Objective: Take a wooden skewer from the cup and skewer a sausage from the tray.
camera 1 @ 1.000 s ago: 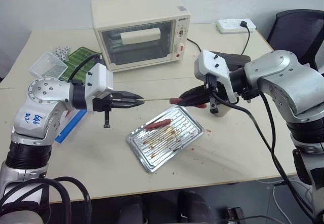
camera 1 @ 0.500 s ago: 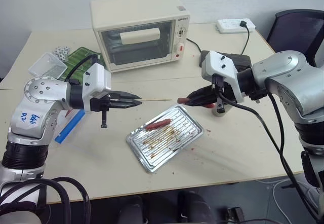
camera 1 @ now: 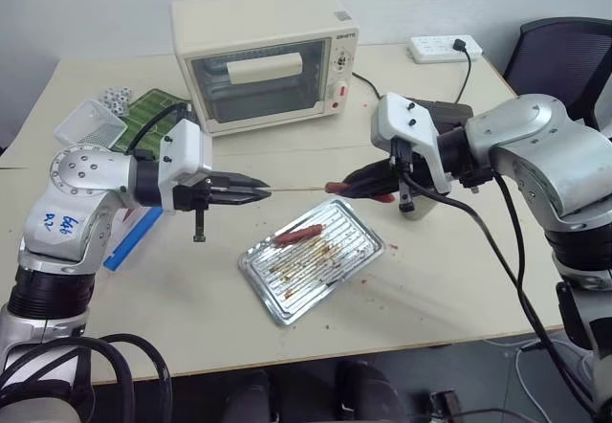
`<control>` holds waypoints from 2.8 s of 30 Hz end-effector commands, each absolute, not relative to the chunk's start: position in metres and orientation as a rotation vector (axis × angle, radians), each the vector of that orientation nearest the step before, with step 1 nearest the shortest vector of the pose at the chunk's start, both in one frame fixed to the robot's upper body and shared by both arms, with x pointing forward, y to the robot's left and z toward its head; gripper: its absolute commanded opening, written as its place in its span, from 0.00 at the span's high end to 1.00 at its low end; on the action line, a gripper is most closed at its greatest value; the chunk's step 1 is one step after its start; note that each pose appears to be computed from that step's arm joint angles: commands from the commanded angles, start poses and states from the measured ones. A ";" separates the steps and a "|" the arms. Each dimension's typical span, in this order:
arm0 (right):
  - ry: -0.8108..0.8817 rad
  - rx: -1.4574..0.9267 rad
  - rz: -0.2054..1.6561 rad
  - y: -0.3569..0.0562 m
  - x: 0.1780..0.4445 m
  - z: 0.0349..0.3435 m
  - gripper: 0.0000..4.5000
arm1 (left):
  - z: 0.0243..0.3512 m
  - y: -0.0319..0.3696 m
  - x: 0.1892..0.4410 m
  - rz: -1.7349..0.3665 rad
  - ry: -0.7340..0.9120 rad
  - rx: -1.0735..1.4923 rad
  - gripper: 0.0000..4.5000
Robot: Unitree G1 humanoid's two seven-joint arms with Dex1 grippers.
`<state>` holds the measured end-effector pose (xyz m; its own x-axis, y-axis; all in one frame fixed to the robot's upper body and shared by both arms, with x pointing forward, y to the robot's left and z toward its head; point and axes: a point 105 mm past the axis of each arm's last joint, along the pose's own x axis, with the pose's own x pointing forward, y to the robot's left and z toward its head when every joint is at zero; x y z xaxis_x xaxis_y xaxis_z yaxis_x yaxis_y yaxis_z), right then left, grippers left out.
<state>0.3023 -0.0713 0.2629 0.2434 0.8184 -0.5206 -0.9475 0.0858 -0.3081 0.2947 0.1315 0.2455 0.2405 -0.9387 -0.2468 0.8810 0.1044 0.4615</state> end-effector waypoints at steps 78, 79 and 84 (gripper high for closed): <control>0.027 -0.352 1.325 -0.084 0.307 0.318 0.00 | 0.218 0.360 0.133 0.050 0.051 0.145 0.09; 0.026 -0.354 1.323 -0.085 0.309 0.320 0.00 | 0.217 0.364 0.123 0.040 0.072 0.122 0.09; 0.034 -0.356 1.335 -0.091 0.314 0.322 0.00 | 0.224 0.384 0.094 0.065 0.113 0.104 0.09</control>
